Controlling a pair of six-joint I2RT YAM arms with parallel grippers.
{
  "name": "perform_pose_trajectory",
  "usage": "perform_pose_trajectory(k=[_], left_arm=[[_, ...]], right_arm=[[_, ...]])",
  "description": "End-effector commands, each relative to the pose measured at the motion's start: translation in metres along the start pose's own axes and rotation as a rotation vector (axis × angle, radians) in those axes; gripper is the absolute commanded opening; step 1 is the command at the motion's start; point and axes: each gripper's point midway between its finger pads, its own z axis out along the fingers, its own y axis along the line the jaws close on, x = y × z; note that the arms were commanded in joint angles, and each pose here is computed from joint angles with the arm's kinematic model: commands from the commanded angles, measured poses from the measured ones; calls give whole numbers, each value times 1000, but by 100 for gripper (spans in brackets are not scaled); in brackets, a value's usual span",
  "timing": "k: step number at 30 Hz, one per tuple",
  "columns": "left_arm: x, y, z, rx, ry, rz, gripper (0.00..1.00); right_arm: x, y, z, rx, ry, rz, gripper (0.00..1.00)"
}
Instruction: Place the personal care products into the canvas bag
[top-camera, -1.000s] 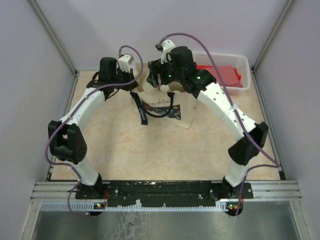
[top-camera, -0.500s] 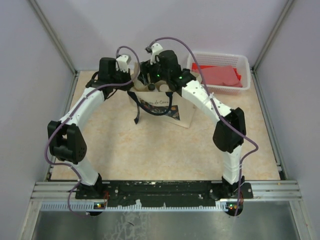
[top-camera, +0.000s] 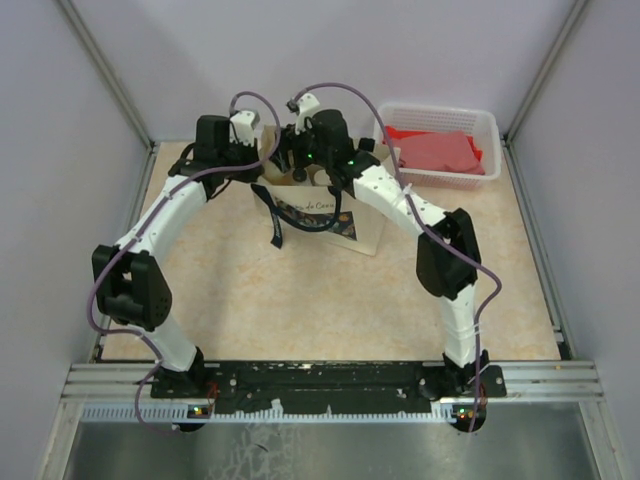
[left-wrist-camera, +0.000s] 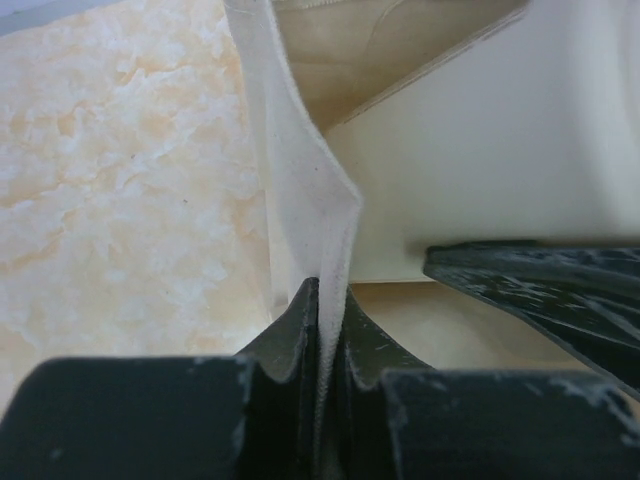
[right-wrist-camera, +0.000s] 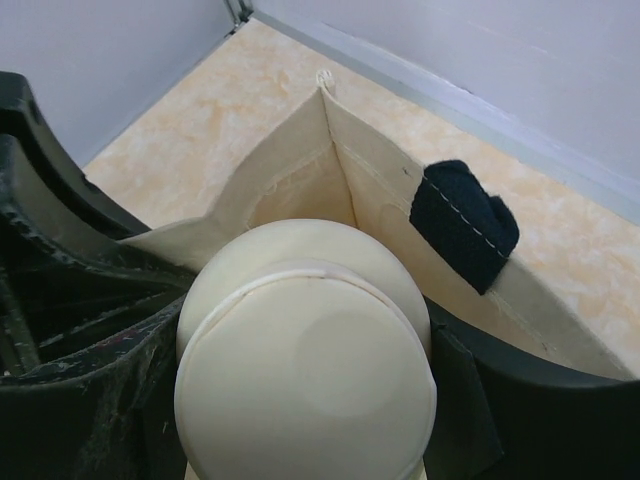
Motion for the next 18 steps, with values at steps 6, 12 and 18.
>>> perform_pose_trajectory(k=[6, 12, 18], left_arm=[[-44, 3, -29, -16, -114, 32, 0], [-48, 2, -32, -12, -123, 32, 0], [-54, 2, -38, -16, -139, 32, 2]], right_arm=[[-23, 19, 24, -30, -142, -75, 0], [0, 14, 42, 18, -39, -110, 0], [8, 4, 49, 98, 77, -140, 0]])
